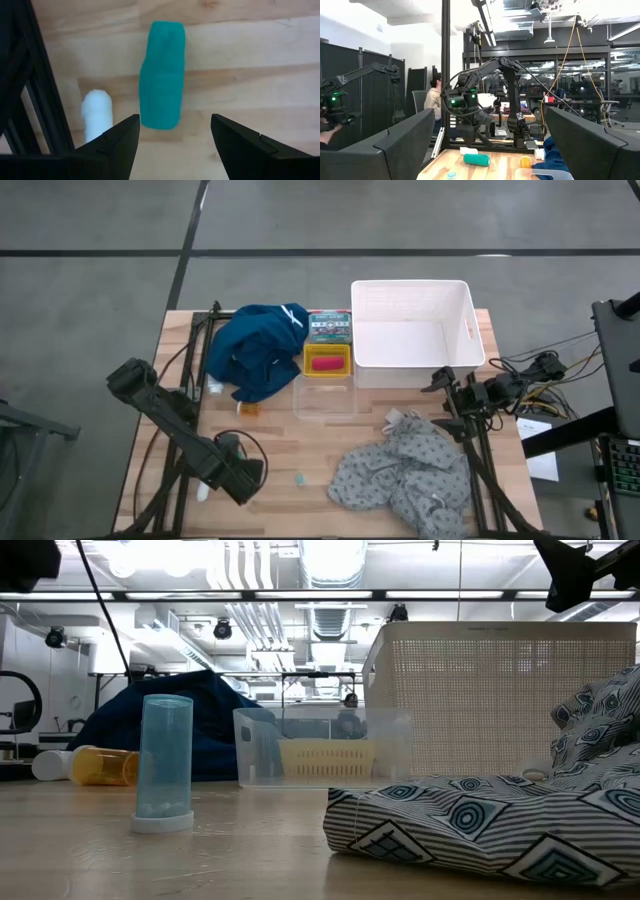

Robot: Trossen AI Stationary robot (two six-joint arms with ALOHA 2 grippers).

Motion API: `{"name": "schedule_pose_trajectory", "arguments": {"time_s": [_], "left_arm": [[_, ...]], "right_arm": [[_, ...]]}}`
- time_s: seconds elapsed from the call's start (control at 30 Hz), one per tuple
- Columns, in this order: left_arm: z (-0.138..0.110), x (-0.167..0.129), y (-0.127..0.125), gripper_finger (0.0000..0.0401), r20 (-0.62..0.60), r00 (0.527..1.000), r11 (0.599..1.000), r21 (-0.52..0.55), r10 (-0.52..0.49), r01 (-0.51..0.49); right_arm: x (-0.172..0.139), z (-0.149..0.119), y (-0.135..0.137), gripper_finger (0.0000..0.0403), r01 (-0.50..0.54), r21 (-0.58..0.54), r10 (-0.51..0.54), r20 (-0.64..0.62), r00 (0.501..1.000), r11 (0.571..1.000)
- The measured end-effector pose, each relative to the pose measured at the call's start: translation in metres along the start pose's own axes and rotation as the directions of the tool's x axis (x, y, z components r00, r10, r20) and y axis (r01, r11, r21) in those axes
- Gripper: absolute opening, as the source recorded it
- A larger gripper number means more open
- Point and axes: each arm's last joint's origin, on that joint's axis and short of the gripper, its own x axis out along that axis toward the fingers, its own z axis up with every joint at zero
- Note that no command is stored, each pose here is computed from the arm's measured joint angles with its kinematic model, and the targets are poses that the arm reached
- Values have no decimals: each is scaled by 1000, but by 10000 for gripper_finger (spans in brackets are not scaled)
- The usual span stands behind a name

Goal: Pick & Place Medicine items
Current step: Put the green bandage into the yellow bin

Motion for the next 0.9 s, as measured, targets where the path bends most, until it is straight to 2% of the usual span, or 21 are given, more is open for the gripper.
{"name": "schedule_pose_trajectory", "arguments": {"time_s": [0.33, 0.9], "left_arm": [[9, 29, 5, 250, 12, 999, 999, -12, 29, -29], [18, 64, 9, 250, -16, 1000, 1000, -17, -6, 6]], "right_arm": [[0, 0, 0, 380, 0, 0, 0, 0, 1000, 1000], [0, 0, 0, 380, 0, 0, 0, 0, 1000, 1000]]}}
